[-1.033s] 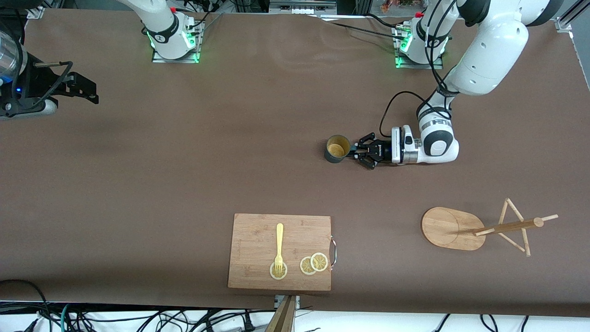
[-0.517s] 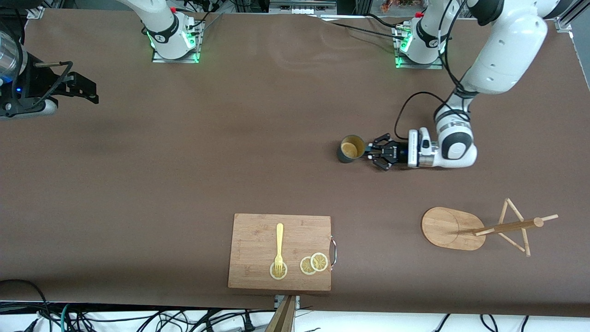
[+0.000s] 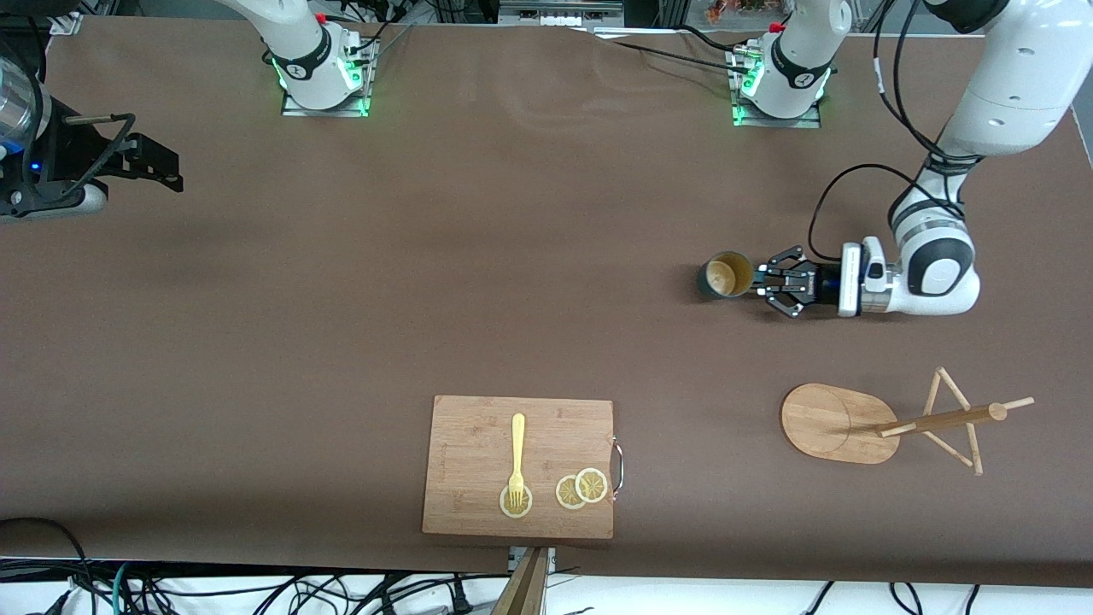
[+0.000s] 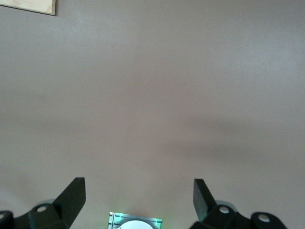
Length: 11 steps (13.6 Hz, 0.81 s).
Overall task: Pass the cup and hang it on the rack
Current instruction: 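Lift the teal mug with the left gripper toward the wooden rack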
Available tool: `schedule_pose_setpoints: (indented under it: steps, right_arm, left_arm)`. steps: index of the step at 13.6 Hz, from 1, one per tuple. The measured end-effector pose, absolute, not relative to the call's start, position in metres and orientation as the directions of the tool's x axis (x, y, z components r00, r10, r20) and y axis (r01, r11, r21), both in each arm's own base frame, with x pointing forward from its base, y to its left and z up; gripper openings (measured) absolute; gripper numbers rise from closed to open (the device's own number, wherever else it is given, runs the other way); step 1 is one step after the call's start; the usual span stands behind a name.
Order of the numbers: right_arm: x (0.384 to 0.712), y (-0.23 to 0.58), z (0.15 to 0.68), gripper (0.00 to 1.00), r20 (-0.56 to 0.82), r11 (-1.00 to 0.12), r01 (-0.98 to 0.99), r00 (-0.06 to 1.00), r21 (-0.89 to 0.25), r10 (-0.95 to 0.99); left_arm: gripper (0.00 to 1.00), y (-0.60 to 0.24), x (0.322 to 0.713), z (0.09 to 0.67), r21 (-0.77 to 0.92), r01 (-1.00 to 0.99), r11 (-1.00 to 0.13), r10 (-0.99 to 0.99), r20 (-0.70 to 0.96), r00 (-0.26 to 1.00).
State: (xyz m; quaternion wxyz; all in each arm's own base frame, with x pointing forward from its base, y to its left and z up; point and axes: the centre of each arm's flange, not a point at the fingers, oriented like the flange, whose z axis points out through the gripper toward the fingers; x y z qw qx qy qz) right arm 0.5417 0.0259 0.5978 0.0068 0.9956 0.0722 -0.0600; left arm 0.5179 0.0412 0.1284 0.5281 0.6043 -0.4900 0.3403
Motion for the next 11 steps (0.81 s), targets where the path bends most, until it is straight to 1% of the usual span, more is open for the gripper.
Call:
schedule_pose_setpoints:
  steps: [4, 8, 11]
  right_arm:
    - [0.542, 0.026, 0.598, 1.00, -0.121, -0.989, 0.145, 0.982, 0.005, 0.143]
    - [0.542, 0.026, 0.598, 1.00, -0.121, -0.989, 0.145, 0.982, 0.005, 0.143]
    - [0.542, 0.026, 0.598, 1.00, -0.121, -0.989, 0.145, 0.982, 0.005, 0.143]
  left_arm:
    - [0.21, 0.097, 0.511, 0.140, 0.469, -0.883, -0.037, -0.142, 0.872, 0.469]
    - [0.21, 0.134, 0.508, 0.155, 0.638, -0.765, -0.085, -0.068, 0.762, 0.644]
    - [0.21, 0.160, 0.513, 0.192, 0.749, -0.651, -0.119, -0.031, 0.653, 0.757]
